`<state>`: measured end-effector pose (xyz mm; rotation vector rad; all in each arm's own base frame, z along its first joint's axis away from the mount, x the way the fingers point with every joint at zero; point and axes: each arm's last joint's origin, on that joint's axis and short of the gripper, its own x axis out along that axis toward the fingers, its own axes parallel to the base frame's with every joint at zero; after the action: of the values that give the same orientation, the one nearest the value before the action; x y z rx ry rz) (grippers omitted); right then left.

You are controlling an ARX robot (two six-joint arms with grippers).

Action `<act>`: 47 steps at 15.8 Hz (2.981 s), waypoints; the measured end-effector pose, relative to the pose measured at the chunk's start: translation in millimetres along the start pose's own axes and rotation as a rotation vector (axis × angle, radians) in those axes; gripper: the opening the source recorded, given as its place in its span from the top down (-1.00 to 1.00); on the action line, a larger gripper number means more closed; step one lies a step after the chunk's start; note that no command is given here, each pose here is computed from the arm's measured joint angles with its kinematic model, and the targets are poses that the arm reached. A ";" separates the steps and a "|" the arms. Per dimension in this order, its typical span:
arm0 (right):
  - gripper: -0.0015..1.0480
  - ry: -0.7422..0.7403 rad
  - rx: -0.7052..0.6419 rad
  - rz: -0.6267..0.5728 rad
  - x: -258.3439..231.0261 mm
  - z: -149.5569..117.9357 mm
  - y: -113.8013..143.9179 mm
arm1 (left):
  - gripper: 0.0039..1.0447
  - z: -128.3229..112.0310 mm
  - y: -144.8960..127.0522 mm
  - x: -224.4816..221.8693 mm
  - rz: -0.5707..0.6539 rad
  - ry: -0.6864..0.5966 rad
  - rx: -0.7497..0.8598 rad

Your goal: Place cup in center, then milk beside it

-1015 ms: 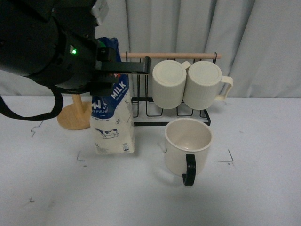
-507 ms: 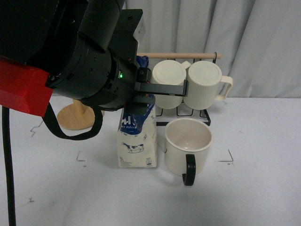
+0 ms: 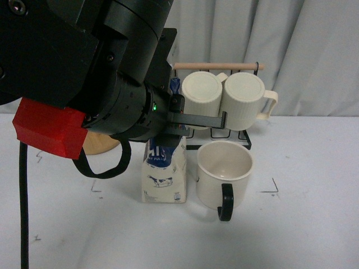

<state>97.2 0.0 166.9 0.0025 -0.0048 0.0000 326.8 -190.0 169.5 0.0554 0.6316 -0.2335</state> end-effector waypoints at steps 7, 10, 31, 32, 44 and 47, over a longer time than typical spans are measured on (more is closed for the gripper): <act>-0.87 0.000 0.000 0.000 0.0 0.0 0.0 | 0.02 -1.8 -2.6 -1.1 -0.050 0.011 -0.029; -0.87 0.000 0.000 0.000 0.0 0.0 0.0 | -0.60 13.8 1.9 -23.7 -0.076 -0.045 -0.068; -0.87 0.000 0.000 0.000 0.0 0.0 0.0 | 0.97 -102.7 131.5 -203.9 0.228 -0.628 -0.070; -0.87 0.000 0.000 0.000 0.0 0.0 0.0 | 0.97 -109.8 138.1 -205.2 0.226 -0.629 -0.068; -0.87 0.000 0.000 0.000 0.0 0.0 0.0 | 0.97 -138.0 135.2 -207.1 0.226 -0.632 -0.068; -0.87 0.000 0.000 0.000 0.0 0.0 0.0 | 0.97 -147.7 134.4 -205.1 0.227 -0.632 -0.069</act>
<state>97.2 0.0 166.8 0.0025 -0.0044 0.0000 112.3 -0.3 168.9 -0.0143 0.0010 -0.0023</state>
